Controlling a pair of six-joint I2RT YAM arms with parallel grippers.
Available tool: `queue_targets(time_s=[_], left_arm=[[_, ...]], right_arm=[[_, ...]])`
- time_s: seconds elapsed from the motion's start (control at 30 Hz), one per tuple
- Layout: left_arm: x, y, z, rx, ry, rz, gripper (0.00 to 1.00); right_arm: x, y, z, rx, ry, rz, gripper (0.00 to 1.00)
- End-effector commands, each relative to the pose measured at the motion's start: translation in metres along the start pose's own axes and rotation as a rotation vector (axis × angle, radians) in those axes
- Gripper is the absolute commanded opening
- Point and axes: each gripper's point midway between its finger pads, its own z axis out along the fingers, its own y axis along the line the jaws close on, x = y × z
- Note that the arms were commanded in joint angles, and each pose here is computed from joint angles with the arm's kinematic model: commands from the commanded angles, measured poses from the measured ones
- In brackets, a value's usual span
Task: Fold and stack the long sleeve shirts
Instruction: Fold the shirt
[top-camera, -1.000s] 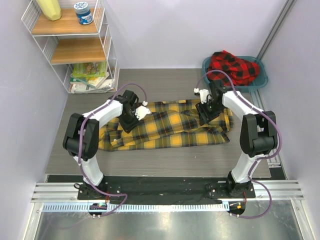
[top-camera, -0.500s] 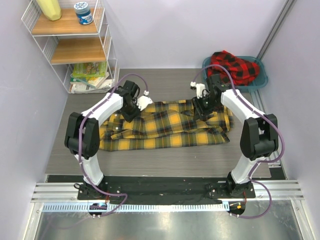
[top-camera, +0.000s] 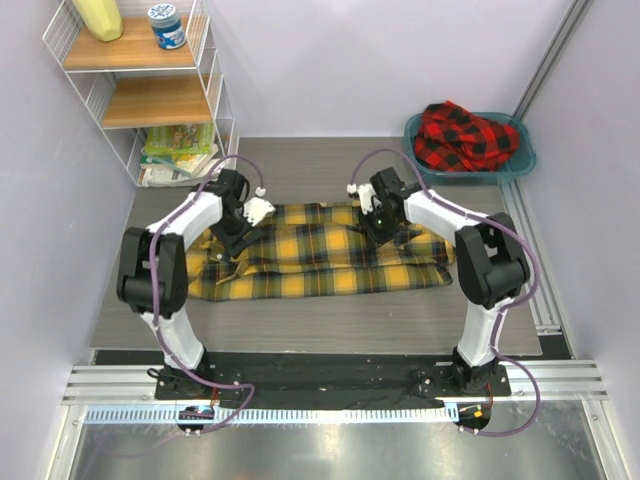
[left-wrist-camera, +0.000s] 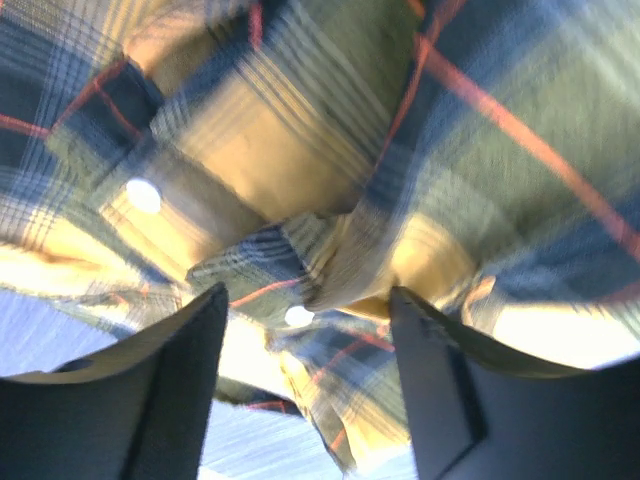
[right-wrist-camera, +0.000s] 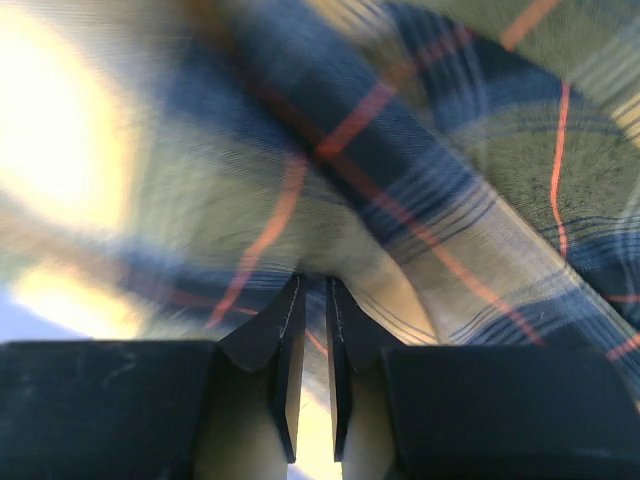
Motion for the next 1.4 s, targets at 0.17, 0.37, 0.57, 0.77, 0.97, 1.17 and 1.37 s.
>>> queue_targets(time_s=[0.17,0.37,0.57,0.77,0.97,1.17,1.37], left_arm=[[0.025,-0.022,0.004,0.057,0.009,0.163,0.67],[0.090,-0.041,0.029,0.130,0.156,0.171,0.55],[0.142,-0.082,0.006,0.233,0.200,0.276,0.51],[0.155,-0.105,-0.012,0.291,0.181,0.290,0.51],[0.114,-0.105,-0.019,0.311,0.098,0.198,0.55],[0.046,-0.090,-0.054,0.262,-0.125,0.054,0.65],[0.002,-0.061,-0.087,0.089,-0.323,0.065,0.82]], right_arm=[[0.021,-0.028,0.020,0.117,0.062,0.006,0.21],[0.011,-0.019,0.025,0.123,0.061,-0.047,0.21],[-0.012,0.018,0.050,0.096,0.065,-0.185,0.24],[-0.077,0.017,0.076,0.155,-0.017,-0.273,0.24],[-0.166,-0.047,0.082,0.465,-0.174,-0.299,0.27],[-0.210,-0.032,-0.014,0.376,-0.380,-0.223,0.49],[-0.201,0.000,-0.083,0.231,-0.493,-0.154,0.51]])
